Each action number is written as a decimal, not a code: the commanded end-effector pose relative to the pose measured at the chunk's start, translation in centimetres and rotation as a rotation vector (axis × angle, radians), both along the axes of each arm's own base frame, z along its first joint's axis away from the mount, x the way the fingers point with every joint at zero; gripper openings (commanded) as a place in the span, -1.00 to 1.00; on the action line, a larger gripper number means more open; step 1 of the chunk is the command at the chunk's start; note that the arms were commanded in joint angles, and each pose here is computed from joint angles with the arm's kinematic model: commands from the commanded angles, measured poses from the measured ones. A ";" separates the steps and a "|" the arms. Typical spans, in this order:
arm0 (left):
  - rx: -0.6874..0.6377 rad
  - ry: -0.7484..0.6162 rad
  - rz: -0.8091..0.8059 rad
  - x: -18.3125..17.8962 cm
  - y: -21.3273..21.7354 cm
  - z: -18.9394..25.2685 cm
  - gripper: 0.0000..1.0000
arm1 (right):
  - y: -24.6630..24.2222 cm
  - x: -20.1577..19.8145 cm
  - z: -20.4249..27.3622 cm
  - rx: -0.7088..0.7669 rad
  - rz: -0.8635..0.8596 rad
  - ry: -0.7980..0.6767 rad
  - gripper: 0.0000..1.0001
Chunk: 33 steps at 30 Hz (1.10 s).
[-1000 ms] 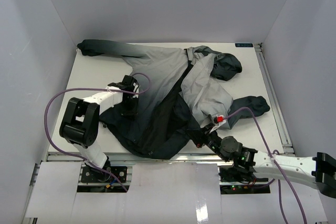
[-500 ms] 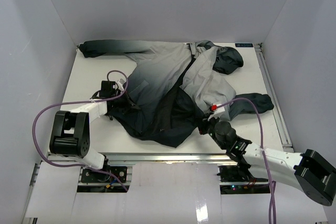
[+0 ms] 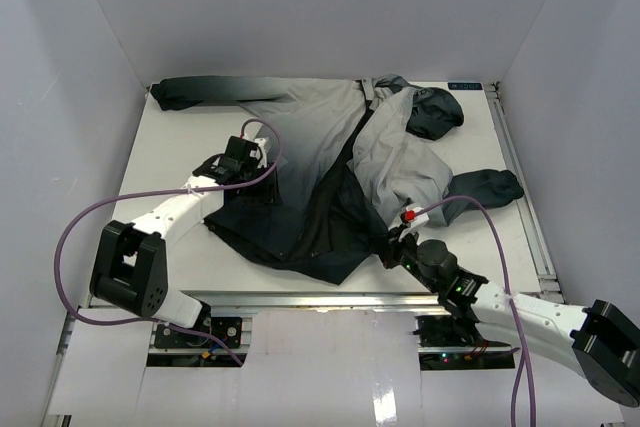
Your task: Zip up the jacket
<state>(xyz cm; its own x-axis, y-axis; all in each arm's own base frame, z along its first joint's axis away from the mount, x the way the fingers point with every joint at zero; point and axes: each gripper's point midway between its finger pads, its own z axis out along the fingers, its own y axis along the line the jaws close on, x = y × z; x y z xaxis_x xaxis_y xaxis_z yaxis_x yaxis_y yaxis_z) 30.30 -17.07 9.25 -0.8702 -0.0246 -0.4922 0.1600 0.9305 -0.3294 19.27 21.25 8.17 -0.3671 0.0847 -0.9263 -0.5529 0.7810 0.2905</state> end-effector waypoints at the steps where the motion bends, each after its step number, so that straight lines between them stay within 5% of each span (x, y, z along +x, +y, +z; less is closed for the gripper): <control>1: 0.201 0.013 -0.018 -2.3 3.1 -0.6 0.16 | 0.3 -0.7 0.1 0.040 0.031 -0.002 -0.84; 5: 0.311 0.006 -0.019 -3.1 4.2 -0.8 0.22 | -0.2 -1.2 -1.0 0.037 0.034 0.009 -0.84; 23: 0.298 0.208 -0.226 -7.1 0.9 -7.1 0.22 | -0.6 -1.5 -1.9 0.039 0.026 0.026 -0.85; 25: 0.297 0.223 -0.238 -7.3 0.8 -7.5 0.07 | -0.7 -1.6 -2.0 0.039 0.025 0.026 -0.85; 28: 0.282 0.208 -0.235 -7.1 0.5 -7.0 -0.77 | -0.7 -1.5 -1.9 0.041 0.021 0.023 -0.84; 29: 0.277 0.189 -0.226 -6.8 0.4 -6.5 -0.91 | -0.8 -1.5 -1.9 0.040 0.020 0.022 -0.85; 33: 0.201 0.079 -0.185 -5.1 -0.7 -2.8 -1.00 | -0.9 -1.5 -2.0 0.029 0.018 0.021 -0.84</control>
<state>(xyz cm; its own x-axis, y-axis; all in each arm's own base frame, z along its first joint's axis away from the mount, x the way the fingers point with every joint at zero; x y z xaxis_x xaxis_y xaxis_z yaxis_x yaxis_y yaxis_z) 23.57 -16.17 2.26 -0.9217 0.2844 -0.2638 0.3179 0.9435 -0.0938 18.85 21.83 9.92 -0.3574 0.1497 -0.9219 -0.5740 0.7434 0.3433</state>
